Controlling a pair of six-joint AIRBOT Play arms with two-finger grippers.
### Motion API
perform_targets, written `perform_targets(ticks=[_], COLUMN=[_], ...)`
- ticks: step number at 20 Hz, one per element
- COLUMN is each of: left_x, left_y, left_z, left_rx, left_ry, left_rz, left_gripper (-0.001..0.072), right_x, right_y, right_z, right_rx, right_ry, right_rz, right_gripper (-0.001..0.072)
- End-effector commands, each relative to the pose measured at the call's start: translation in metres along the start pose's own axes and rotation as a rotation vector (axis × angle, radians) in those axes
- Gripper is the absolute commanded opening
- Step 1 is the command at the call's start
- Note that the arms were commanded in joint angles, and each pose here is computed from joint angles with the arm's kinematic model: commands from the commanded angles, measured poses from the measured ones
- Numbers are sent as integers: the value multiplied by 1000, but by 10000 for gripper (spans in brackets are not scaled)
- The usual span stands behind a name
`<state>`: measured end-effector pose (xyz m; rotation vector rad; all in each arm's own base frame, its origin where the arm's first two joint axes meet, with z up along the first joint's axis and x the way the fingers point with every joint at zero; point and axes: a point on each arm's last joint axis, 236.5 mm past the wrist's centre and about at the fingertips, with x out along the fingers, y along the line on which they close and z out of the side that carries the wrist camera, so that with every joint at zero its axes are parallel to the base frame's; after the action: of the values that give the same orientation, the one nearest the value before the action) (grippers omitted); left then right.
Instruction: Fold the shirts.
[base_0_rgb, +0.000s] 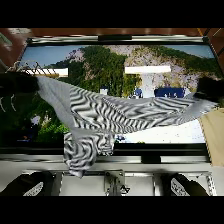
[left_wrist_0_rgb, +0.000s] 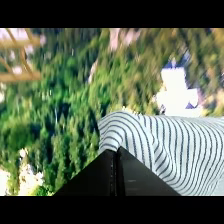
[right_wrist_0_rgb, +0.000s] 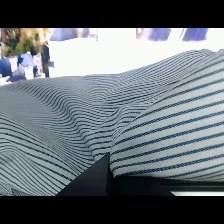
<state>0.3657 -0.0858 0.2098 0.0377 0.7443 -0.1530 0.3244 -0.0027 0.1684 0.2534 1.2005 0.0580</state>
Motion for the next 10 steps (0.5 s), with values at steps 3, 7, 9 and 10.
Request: perform_targets(ticks=[3,7,9,10], left_x=[120,174,192,198], left_y=[-14,-17,-26,-30], left_z=[-40,-75,-95,-102], left_rx=[-85,-163,-194,-212], left_ry=[148,266,331,354], left_rz=[-12,6,-15,-27], left_gripper=[42,44,47,95], right_x=[141,187,209,217], right_y=[-9,-14,-12,-9], right_z=[39,88,87,83], right_rx=[146,316,340,334], right_ry=[42,-96,-75,-55], right_rz=[111,160,162,162], right_gripper=[70,69,70,70])
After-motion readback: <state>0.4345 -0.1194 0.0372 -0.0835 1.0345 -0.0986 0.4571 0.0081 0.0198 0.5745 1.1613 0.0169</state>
